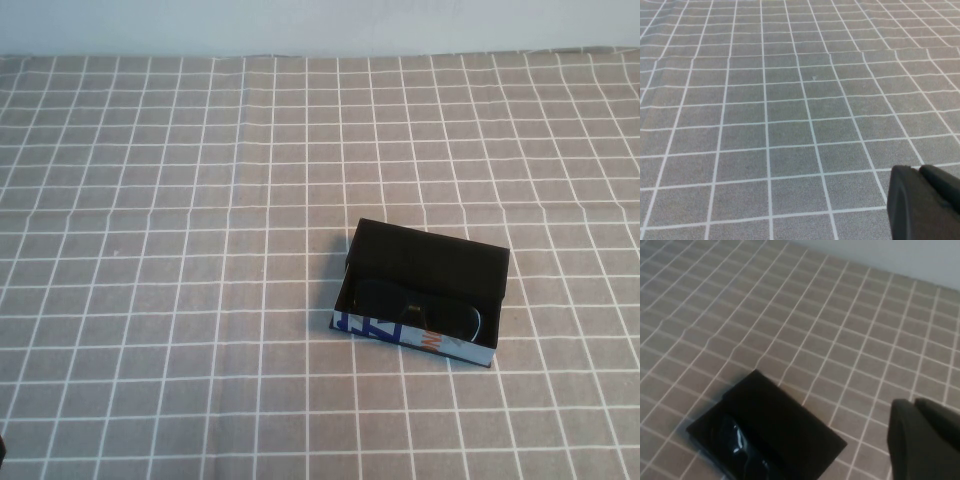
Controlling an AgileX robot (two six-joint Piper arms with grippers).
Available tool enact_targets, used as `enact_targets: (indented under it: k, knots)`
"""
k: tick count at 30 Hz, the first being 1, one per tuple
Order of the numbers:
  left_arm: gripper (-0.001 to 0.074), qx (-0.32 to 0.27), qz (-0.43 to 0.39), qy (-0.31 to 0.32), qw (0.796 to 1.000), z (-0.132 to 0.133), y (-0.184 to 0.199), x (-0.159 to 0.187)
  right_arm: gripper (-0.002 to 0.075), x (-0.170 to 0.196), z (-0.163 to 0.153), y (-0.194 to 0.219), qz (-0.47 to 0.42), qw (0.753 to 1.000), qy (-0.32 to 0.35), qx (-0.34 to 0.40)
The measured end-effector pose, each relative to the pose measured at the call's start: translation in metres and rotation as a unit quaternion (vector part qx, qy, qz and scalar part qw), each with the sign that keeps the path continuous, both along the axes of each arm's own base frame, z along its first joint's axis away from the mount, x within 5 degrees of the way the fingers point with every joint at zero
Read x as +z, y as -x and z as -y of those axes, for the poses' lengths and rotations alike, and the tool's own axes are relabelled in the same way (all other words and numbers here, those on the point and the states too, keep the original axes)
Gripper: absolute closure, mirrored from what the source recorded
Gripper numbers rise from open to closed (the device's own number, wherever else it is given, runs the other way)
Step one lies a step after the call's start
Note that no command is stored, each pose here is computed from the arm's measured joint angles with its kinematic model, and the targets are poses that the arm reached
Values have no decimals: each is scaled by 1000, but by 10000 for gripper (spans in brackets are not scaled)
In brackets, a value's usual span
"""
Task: Take glasses out of glasses case
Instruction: Pick up the glasses from the glasses case
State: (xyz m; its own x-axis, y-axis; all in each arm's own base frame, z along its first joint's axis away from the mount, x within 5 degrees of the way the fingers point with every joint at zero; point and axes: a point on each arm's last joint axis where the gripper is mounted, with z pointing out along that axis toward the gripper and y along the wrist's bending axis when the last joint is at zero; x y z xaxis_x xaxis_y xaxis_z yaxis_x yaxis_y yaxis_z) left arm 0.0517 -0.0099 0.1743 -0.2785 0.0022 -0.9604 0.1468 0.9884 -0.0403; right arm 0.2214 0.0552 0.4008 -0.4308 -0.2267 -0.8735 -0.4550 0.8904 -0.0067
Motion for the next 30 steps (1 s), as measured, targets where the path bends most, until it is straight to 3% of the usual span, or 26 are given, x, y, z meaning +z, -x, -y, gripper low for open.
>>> enact_targets:
  k: [7, 12, 15, 22, 30]
  knots:
    - [740, 0, 0, 0, 1000, 0, 0, 0, 744, -23, -48, -36, -76, 985, 71, 136]
    - [740, 0, 0, 0, 1000, 0, 0, 0, 731, -56, -82, -57, -126, 965, 122, 193]
    - [740, 0, 0, 0, 1000, 0, 0, 0, 678, -74, -101, -66, -149, 954, 144, 218]
    - [740, 0, 0, 0, 1000, 0, 0, 0, 444, -119, -126, -89, -192, 927, 207, 248]
    - [740, 0, 0, 0, 1000, 0, 0, 0, 409, -164, -135, -106, -234, 905, 239, 263]
